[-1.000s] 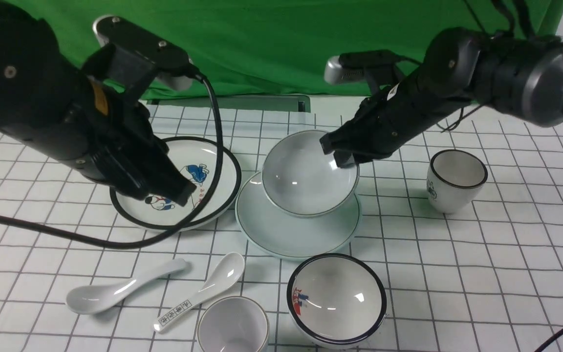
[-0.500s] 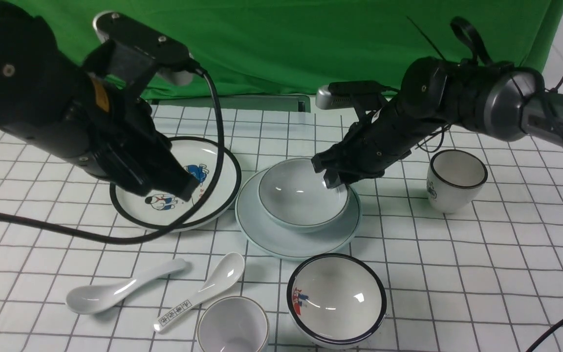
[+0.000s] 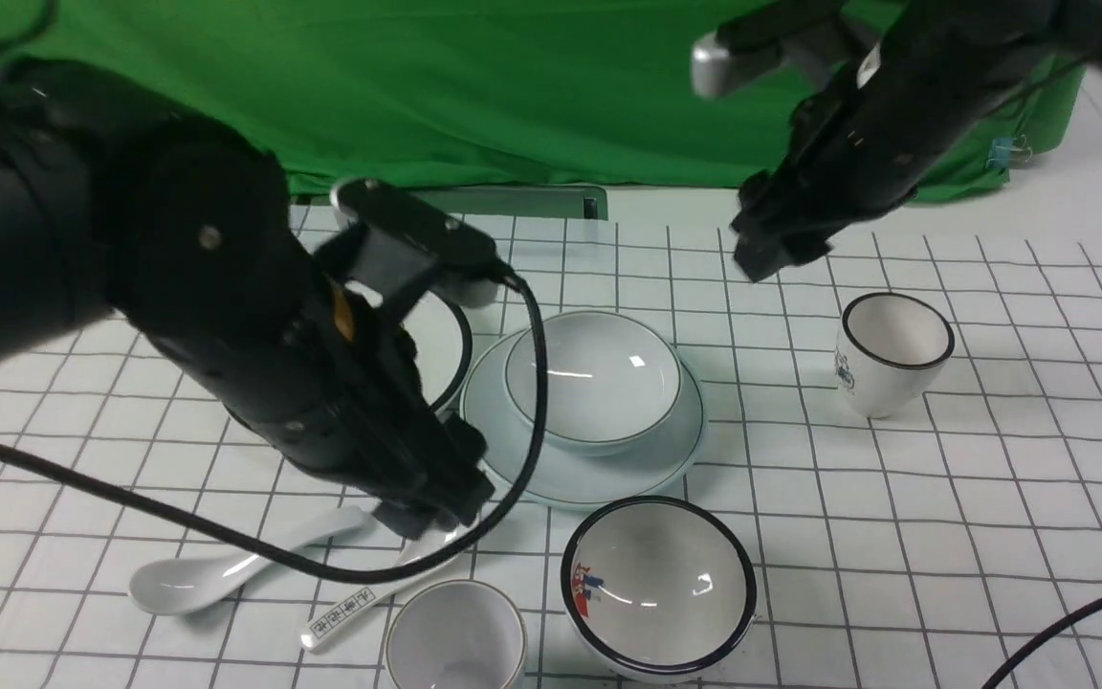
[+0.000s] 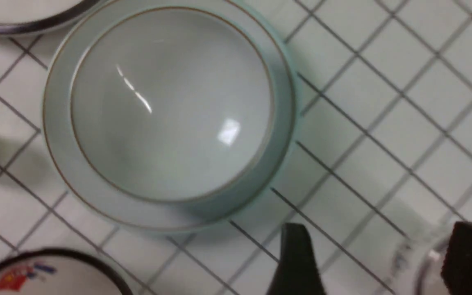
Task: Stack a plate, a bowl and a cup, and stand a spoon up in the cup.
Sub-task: Use the left arm to grab a blue teacup
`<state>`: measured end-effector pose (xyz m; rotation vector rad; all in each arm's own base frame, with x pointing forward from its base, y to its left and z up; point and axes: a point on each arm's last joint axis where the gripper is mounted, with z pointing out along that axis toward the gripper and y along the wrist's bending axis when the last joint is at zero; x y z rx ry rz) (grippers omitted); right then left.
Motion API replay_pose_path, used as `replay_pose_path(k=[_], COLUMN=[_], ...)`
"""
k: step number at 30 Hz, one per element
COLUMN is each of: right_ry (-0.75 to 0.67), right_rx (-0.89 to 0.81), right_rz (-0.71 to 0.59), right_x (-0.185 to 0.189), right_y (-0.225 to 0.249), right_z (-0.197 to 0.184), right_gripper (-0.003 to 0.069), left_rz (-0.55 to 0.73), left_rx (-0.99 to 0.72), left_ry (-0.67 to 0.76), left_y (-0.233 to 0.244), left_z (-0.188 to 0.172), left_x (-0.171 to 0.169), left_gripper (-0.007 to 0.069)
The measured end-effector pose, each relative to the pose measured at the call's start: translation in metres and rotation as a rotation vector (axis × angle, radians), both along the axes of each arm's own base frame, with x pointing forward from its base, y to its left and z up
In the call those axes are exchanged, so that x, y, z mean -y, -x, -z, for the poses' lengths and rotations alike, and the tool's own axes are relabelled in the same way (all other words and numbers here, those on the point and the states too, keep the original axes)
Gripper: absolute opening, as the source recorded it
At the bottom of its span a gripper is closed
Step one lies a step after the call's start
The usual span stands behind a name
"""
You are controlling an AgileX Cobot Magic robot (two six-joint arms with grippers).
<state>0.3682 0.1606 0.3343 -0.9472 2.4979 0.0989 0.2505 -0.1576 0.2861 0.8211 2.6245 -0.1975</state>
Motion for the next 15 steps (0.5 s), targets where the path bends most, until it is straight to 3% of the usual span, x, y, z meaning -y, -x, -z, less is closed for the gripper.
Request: replay_pose_path(k=[3,7,10,15], right_ry=[0.062,0.062,0.054,0.053], right_rx=[0.038,0.088,0.113,0.115], right_rz=[0.007,0.013,0.014,0.015], right_x=[0.019,0.030,0.033,0.033], right_y=[0.026,0.048,0.056,0.056], right_z=[-0.037,-0.065,-0.074,-0.075], right_gripper=[0.0489,0.0489,0.0489,0.0489], left_rz=[-0.048,-0.058,-0.061,-0.051], left_rx=[-0.067,-0.142,-0.196,-0.229], left_ry=[-0.026,-0.064,-0.092,-0.093], left_y=[-0.008,-0.013,-0.013,-0.010], left_z=[0.027,0.055,0.074,0.086], left_x=[0.004,0.008,0.008,0.009], left_gripper=[0.0571,0.0543,0.0456,0.0227])
